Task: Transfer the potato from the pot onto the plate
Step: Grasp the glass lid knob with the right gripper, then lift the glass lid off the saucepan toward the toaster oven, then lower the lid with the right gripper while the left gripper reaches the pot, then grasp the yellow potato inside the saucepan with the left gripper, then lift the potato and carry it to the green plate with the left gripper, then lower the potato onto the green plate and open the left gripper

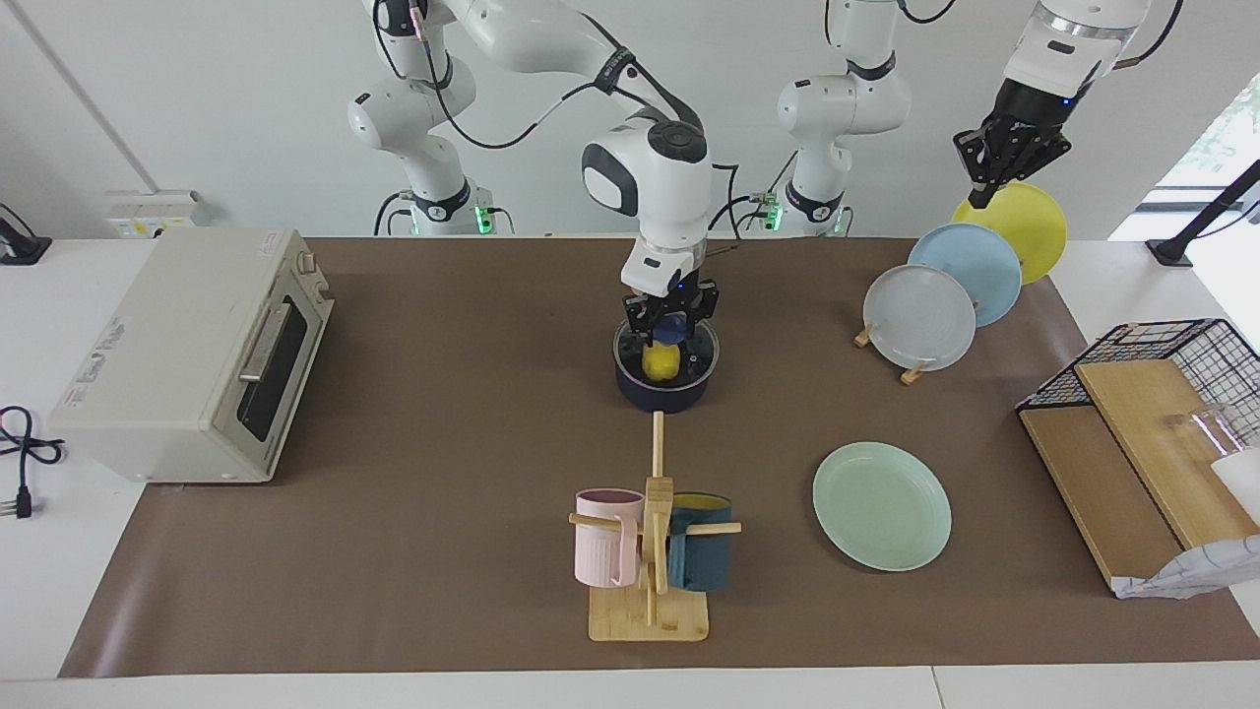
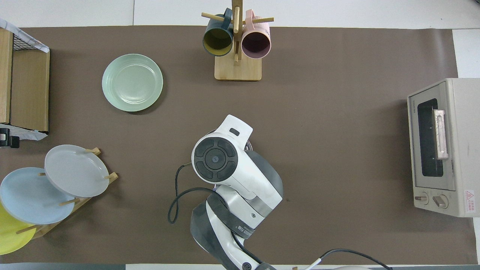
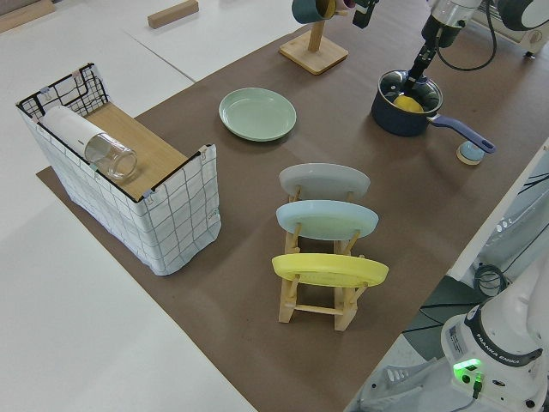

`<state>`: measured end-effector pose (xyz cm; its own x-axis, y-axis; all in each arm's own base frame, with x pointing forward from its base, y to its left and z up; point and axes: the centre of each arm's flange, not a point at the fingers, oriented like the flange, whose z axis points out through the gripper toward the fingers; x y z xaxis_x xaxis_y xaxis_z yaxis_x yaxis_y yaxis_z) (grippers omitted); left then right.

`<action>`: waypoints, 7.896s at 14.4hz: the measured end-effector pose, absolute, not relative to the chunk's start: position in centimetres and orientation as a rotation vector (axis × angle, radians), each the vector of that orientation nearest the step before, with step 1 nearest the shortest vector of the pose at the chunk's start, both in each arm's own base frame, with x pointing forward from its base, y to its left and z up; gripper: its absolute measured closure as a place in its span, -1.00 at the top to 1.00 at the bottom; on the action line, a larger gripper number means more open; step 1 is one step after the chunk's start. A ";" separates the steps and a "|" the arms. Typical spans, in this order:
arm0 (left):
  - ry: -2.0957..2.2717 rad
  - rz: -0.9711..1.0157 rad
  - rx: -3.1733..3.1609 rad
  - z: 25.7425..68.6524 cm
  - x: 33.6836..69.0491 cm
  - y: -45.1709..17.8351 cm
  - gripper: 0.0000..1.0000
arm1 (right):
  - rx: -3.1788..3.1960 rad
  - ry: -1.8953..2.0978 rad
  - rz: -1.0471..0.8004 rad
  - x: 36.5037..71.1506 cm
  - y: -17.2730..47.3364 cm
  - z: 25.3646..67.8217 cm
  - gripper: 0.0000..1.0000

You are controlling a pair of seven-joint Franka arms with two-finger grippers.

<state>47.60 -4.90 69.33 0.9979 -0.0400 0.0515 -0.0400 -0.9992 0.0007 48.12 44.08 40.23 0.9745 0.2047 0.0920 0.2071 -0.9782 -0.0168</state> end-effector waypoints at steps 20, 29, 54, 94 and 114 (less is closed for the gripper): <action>-0.117 0.080 3.071 69.0 47.4 -7.2 1.00 | -3.130 -0.562 0.025 62.8 15.3 44.7 0.33; -0.047 0.193 3.007 66.4 44.8 -22.2 1.00 | -3.093 -0.724 -0.040 59.5 -1.0 34.7 0.33; 0.298 -0.001 3.005 38.7 45.2 -38.5 1.00 | -3.083 -0.457 -0.007 58.7 0.7 56.5 1.00; 0.232 -0.015 2.993 52.6 58.3 -25.1 0.22 | -3.154 -0.205 0.154 55.5 -1.2 57.3 1.00; 0.034 0.086 3.052 33.8 70.0 -9.9 0.22 | -3.163 -0.024 0.109 55.1 -2.4 58.6 1.00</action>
